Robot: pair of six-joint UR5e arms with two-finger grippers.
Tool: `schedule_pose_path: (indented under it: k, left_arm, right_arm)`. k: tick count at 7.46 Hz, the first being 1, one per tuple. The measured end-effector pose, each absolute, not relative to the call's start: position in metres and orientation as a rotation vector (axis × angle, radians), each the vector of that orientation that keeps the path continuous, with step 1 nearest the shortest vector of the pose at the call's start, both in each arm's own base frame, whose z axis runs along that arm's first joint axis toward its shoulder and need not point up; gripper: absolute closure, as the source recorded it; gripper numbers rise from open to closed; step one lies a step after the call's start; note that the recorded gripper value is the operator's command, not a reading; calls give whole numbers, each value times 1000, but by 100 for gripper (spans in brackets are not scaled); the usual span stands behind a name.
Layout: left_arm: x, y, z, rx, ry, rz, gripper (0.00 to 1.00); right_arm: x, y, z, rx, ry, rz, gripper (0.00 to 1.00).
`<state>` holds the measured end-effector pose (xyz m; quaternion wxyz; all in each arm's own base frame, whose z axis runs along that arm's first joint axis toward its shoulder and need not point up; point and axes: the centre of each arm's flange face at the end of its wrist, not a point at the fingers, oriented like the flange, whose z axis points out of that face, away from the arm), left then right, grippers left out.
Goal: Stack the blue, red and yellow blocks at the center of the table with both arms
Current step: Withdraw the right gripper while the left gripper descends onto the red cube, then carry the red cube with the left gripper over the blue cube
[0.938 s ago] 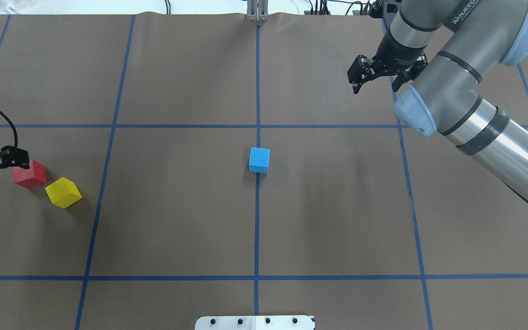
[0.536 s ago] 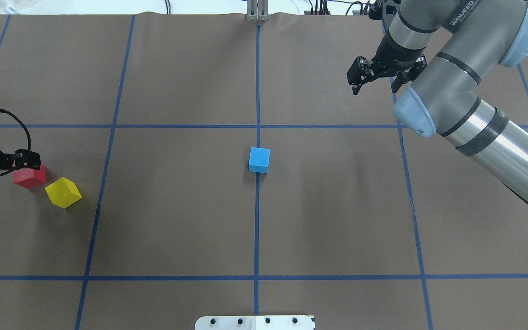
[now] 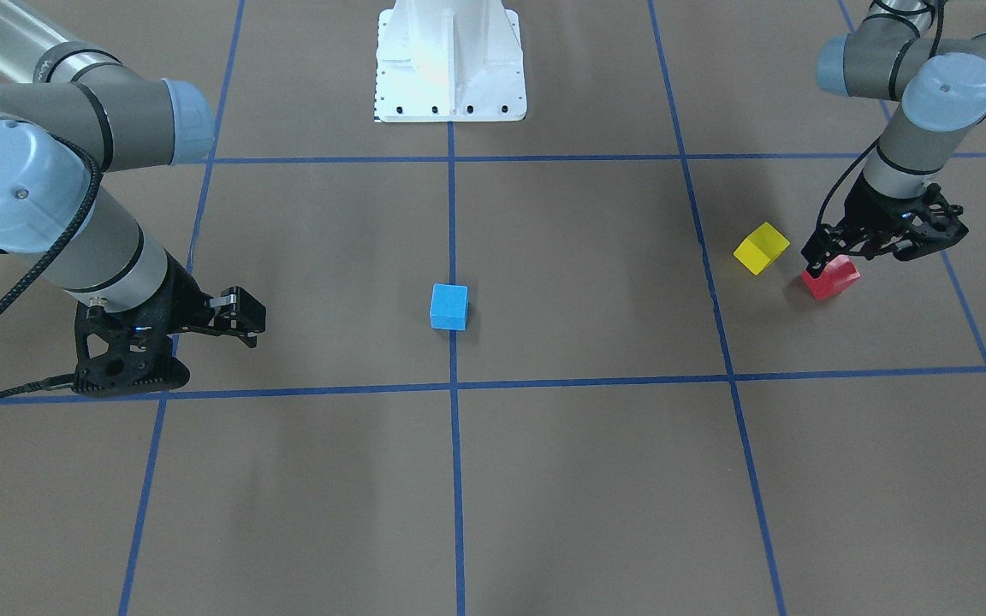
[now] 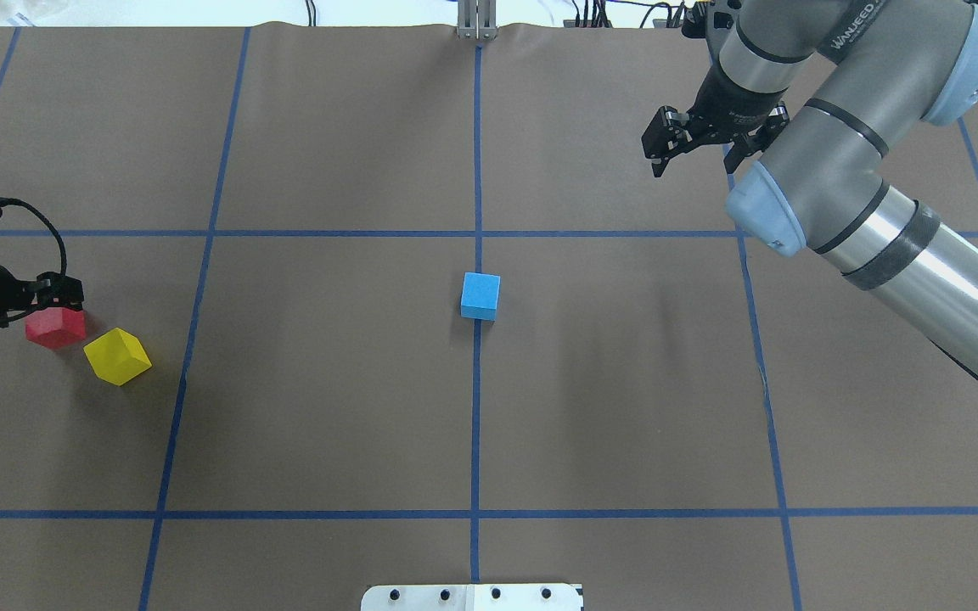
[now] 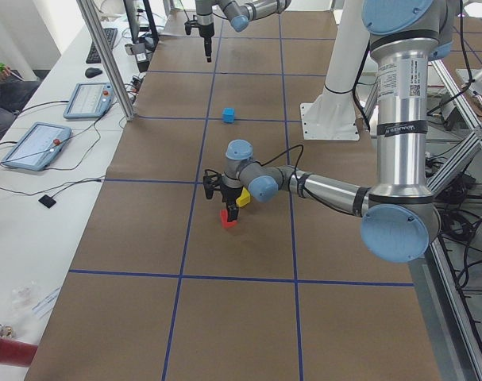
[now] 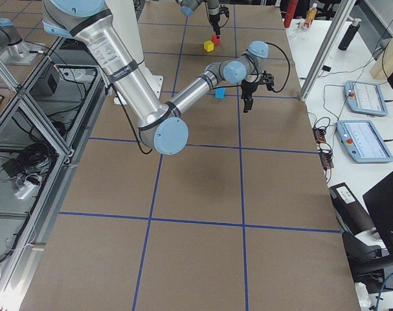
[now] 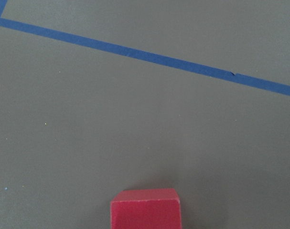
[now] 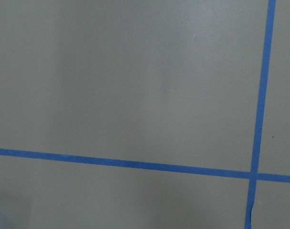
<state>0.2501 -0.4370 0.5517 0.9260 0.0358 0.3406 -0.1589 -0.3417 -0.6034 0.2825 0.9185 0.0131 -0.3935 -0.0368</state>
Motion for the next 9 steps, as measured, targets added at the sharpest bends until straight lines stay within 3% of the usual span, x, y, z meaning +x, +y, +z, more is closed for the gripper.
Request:
schedule_pose_path:
  k: [3, 4, 7, 9]
  left_arm:
    - [257, -444, 560, 65, 688, -329, 3]
    - [259, -447, 560, 65, 688, -329, 21]
    - [261, -448, 563, 59, 684, -328, 100]
    - [258, -445, 558, 58, 687, -326, 100]
  right_arm:
    - [-348, -600, 282, 24, -807, -78, 1]
    - [-350, -599, 284, 21, -805, -80, 1]
    - [-353, -597, 285, 18, -802, -83, 1]
    - [-352, -597, 284, 20, -803, -84, 1]
